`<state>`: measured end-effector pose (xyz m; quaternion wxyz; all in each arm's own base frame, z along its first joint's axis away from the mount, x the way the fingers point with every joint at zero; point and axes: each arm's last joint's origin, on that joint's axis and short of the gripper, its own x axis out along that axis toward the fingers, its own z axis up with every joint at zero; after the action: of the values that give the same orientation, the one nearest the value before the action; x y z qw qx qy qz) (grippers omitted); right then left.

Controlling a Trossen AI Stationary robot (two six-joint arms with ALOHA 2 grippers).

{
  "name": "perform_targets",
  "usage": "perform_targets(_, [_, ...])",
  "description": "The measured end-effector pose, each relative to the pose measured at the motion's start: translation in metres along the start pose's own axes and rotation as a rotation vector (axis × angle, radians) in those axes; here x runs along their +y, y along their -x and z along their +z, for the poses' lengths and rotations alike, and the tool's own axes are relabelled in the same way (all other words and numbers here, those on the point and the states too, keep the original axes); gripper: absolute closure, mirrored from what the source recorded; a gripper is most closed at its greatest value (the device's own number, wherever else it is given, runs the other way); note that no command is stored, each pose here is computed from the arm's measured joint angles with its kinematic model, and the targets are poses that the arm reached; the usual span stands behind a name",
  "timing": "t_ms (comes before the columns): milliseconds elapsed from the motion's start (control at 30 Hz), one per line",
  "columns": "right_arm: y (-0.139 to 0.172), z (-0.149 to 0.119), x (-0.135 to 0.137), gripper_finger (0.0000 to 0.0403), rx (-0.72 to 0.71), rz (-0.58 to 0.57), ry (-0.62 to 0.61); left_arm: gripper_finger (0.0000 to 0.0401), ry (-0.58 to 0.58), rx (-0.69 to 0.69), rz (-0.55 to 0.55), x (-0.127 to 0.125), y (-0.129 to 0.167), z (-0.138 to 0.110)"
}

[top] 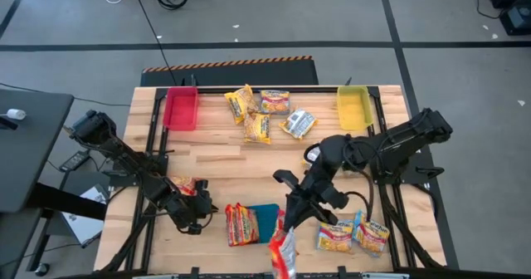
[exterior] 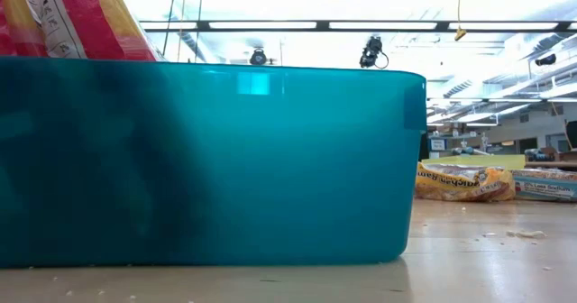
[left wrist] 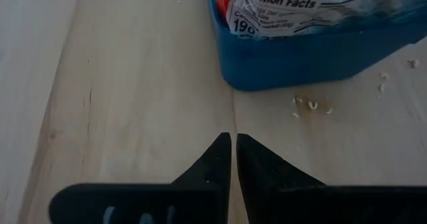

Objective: Sort Maruchan noodles
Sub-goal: Put the right red noodle pack into the blue bin

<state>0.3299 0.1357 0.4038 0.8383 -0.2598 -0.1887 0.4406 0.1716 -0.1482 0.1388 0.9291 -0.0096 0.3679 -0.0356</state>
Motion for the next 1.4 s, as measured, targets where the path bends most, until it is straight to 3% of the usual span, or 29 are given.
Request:
perform_targets(67, [-0.006, -0.003, 0.002, 0.0391, 0.027, -0.045, -0.035, 0.0372, -0.004, 0.001, -0.003, -0.001, 0.000, -0.001])
perform_targets(167, [-0.015, -0.005, 0.011, 0.0391, 0.212, -0.273, -0.141, 0.0372, -0.012, 0.005, -0.007, -0.002, 0.001, -0.002])
perform_targets(267, [-0.020, -0.011, 0.020, 0.0391, 0.397, -0.500, -0.302, 0.0372, -0.012, 0.012, -0.004, -0.002, 0.001, -0.003])
perform_targets(467, [-0.036, -0.031, 0.044, 0.0391, 0.611, -0.822, -0.615, 0.0372, 0.016, -0.002, -0.001, 0.000, 0.000, 0.000])
perform_targets(833, [-0.090, -0.031, 0.047, 0.0391, 1.019, -1.042, -0.851, 0.0372, 0.127, 0.088, -0.130, -0.005, 0.001, -0.003])
perform_targets(967, [-0.102, -0.042, 0.052, 0.0391, 1.133, -1.126, -1.023, 0.0372, 0.129, 0.108, -0.168, -0.010, 0.004, -0.006])
perform_targets(1133, [-0.102, -0.072, 0.078, 0.0391, 1.243, -1.199, -1.258, 0.0372, 0.132, 0.087, -0.148, -0.012, 0.005, -0.007])
perform_targets(1400, [-0.097, -0.085, 0.102, 0.0391, 1.463, -1.329, -1.286, 0.0371, 0.147, 0.046, -0.151, -0.014, 0.005, -0.004])
